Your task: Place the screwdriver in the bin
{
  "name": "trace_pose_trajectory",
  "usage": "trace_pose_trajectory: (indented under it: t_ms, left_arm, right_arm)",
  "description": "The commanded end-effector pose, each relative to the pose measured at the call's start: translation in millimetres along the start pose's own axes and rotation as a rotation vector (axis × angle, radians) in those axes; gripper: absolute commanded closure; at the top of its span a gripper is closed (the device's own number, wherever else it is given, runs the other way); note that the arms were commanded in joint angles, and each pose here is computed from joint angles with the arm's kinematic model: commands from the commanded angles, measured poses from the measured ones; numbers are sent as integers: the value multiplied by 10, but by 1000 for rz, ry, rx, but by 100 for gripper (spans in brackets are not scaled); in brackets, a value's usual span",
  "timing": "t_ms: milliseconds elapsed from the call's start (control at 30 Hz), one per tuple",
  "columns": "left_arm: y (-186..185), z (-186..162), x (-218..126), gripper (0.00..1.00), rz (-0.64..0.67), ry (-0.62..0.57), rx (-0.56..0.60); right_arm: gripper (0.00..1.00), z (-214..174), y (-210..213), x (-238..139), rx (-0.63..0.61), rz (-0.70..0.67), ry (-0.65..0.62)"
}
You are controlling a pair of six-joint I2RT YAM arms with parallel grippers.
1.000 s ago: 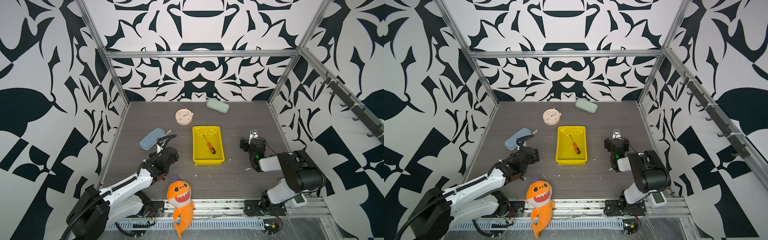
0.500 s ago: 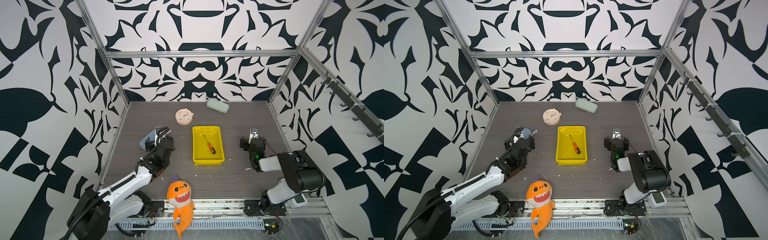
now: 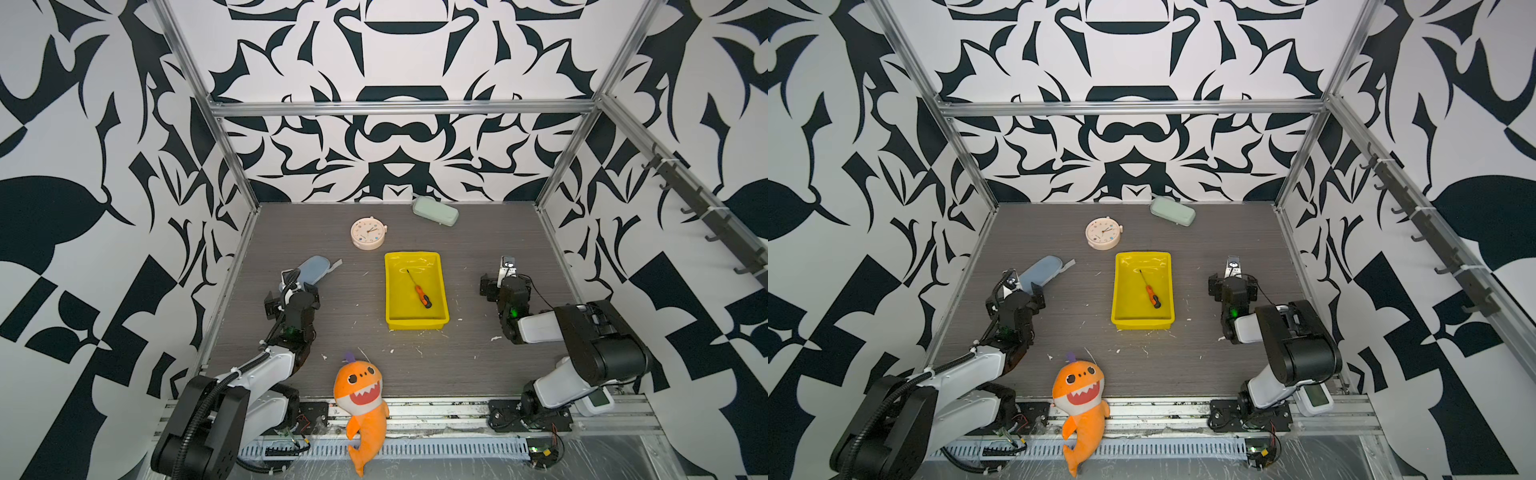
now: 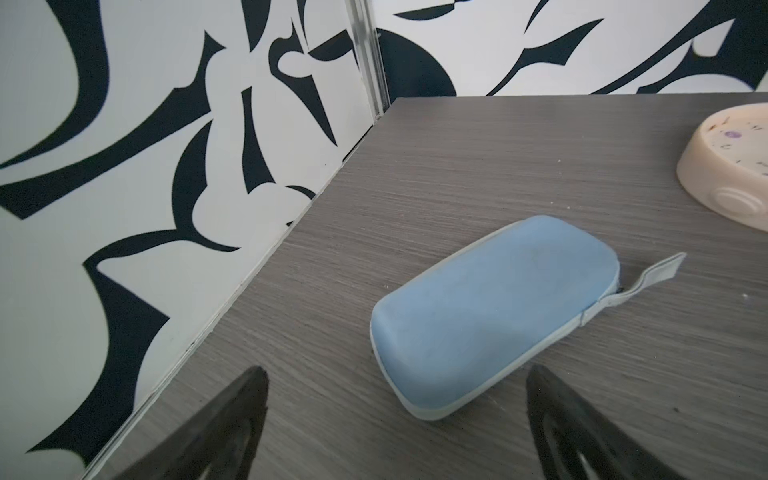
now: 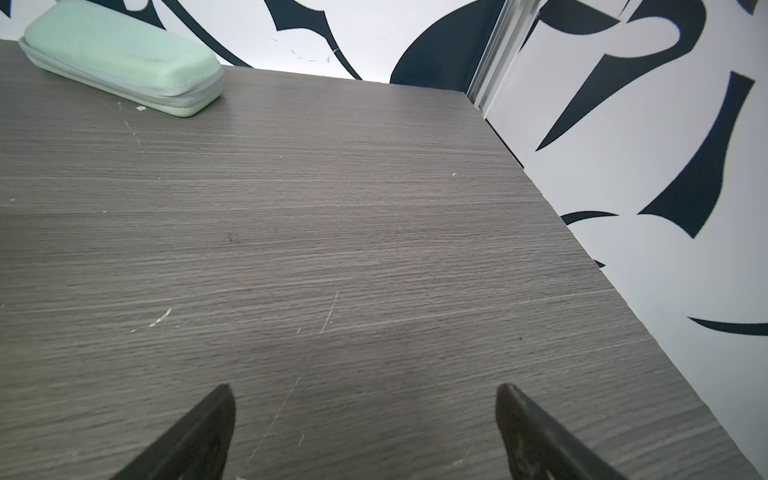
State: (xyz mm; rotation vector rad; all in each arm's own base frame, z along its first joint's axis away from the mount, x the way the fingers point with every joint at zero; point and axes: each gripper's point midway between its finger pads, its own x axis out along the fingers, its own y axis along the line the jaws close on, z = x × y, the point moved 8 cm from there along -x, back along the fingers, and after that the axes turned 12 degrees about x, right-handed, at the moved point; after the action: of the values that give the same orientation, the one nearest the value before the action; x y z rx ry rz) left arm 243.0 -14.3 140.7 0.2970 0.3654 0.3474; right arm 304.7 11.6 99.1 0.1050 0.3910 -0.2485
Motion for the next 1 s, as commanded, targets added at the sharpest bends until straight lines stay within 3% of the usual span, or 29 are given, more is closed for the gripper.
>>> trace_pose_trajectory:
  t_ms: [0,267,700,967]
  left_arm:
    - [-30,178,32,1,-60,-68,-50]
    - [-47,186,76,1,-96,-173,-56]
    - [-83,212,133,0,-118,-177,-32]
    - [-71,100,367,0,-129,-197,-26]
  right_arm:
    - [0,119,20,-18,19,14,-58]
    - [0,121,23,-16,19,14,-58]
    - [0,122,21,-17,19,14,-59]
    - [0,116,29,-7,12,20,-52]
